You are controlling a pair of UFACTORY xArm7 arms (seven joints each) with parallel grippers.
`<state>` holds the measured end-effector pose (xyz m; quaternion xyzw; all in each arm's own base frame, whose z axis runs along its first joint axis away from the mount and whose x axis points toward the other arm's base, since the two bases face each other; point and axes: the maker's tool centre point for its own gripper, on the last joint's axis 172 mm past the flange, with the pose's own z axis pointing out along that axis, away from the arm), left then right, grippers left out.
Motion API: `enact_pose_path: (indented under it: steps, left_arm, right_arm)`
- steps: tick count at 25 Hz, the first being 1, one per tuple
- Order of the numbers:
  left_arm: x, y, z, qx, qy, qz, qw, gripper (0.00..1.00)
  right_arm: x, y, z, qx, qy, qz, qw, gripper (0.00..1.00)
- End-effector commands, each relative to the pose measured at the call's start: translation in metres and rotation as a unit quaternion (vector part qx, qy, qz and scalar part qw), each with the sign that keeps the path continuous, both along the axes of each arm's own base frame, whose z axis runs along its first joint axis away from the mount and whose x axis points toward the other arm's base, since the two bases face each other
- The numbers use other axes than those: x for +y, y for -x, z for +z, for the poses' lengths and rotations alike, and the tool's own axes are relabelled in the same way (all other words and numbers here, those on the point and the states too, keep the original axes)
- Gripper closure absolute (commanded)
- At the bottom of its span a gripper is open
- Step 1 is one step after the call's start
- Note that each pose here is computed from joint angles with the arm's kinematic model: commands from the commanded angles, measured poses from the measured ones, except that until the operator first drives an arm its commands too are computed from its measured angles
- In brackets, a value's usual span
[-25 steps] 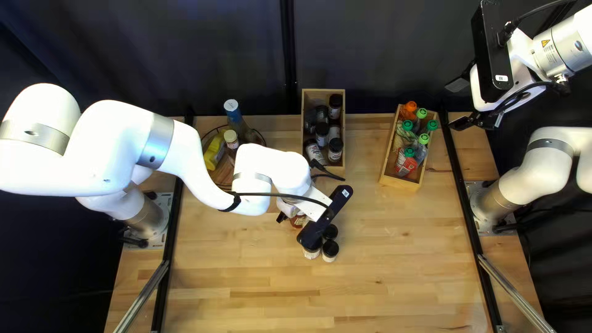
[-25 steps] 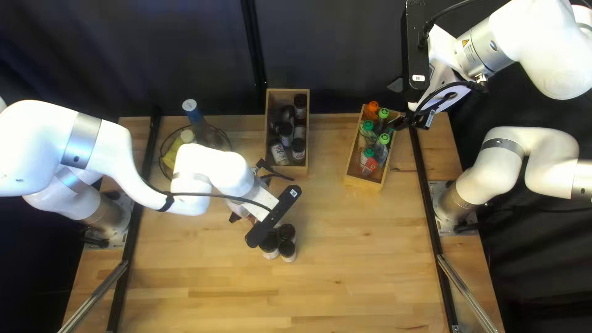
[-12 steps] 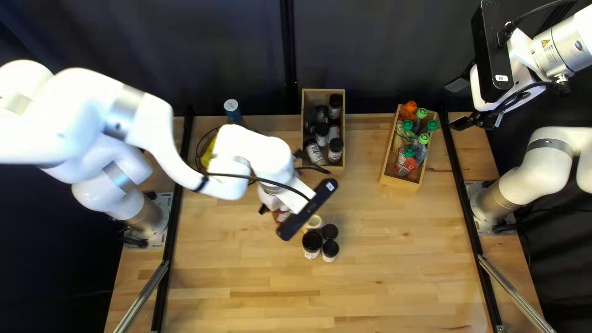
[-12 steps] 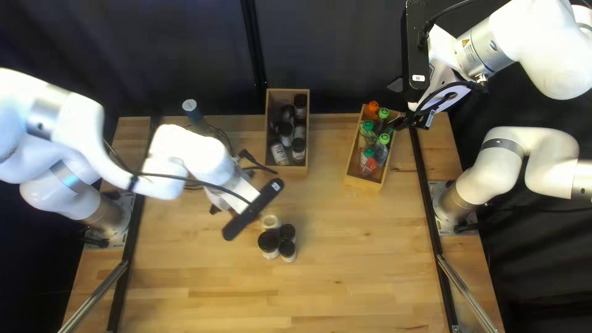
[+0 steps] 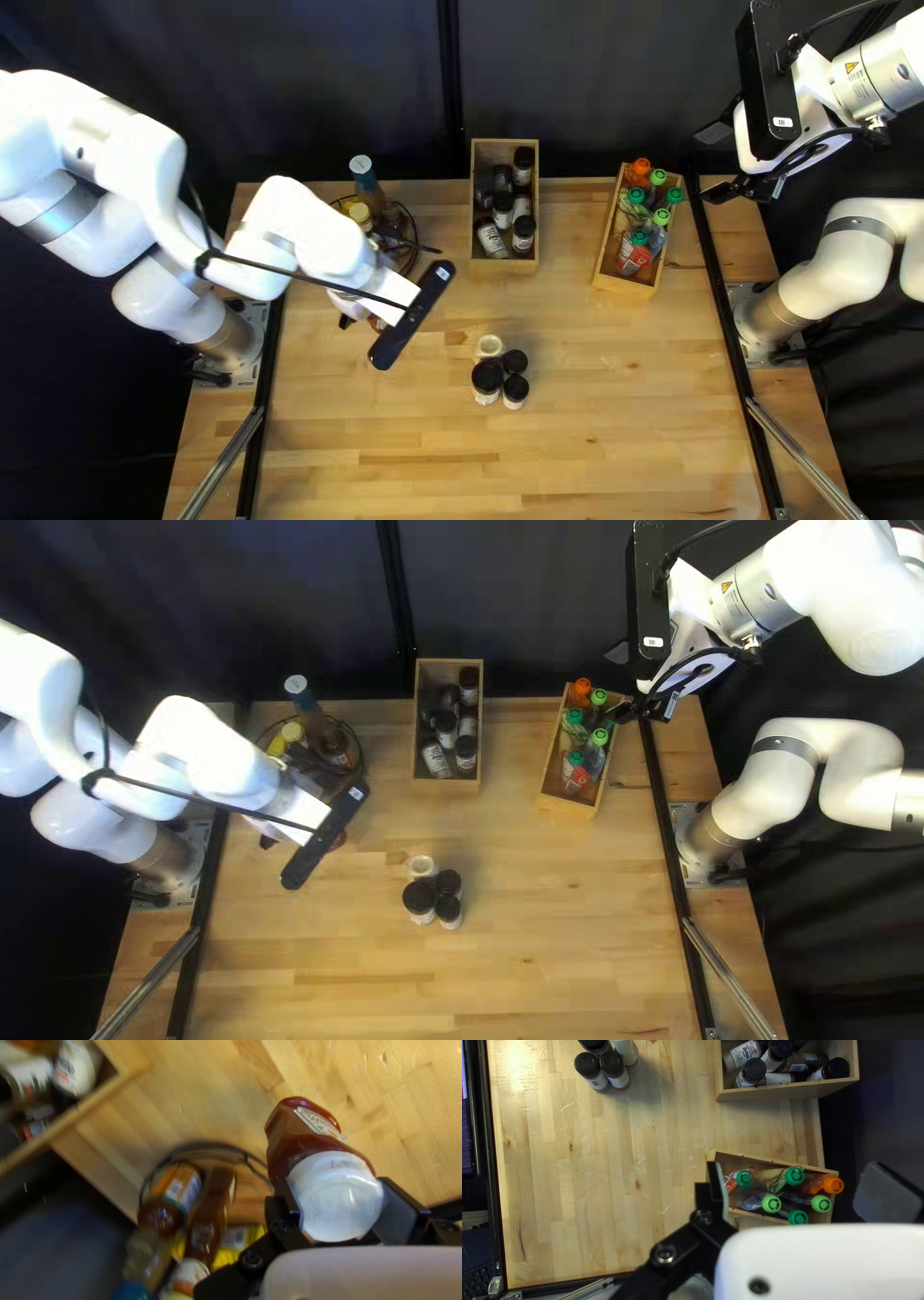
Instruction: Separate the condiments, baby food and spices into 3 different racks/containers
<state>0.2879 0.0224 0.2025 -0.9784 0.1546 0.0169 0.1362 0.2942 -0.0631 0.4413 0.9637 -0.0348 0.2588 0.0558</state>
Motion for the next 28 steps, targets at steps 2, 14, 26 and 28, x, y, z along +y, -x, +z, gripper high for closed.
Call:
enact_pose_path:
  steps: [2, 14, 26, 28]
  left_arm:
    - [0.020, 0.011, 0.009, -0.043, -0.030, 0.161, 0.9855, 1.00]
    - [0.049, 0.017, 0.011, -0.083, -0.018, 0.412, 0.9071, 1.00]
    - [0.076, 0.026, -0.009, -0.089, -0.043, 0.538, 0.8369, 1.00]
    - [0.080, 0.027, -0.011, -0.089, -0.048, 0.547, 0.8311, 1.00]
  right_arm:
    - [0.000, 0.000, 0.000, 0.000, 0.000, 0.000, 1.0000, 0.00]
    - [0.000, 0.000, 0.000, 0.000, 0.000, 0.000, 1.0000, 0.00]
    - [0.000, 0.000, 0.000, 0.000, 0.000, 0.000, 1.0000, 0.00]
    - [0.000, 0.000, 0.000, 0.000, 0.000, 0.000, 1.0000, 0.00]
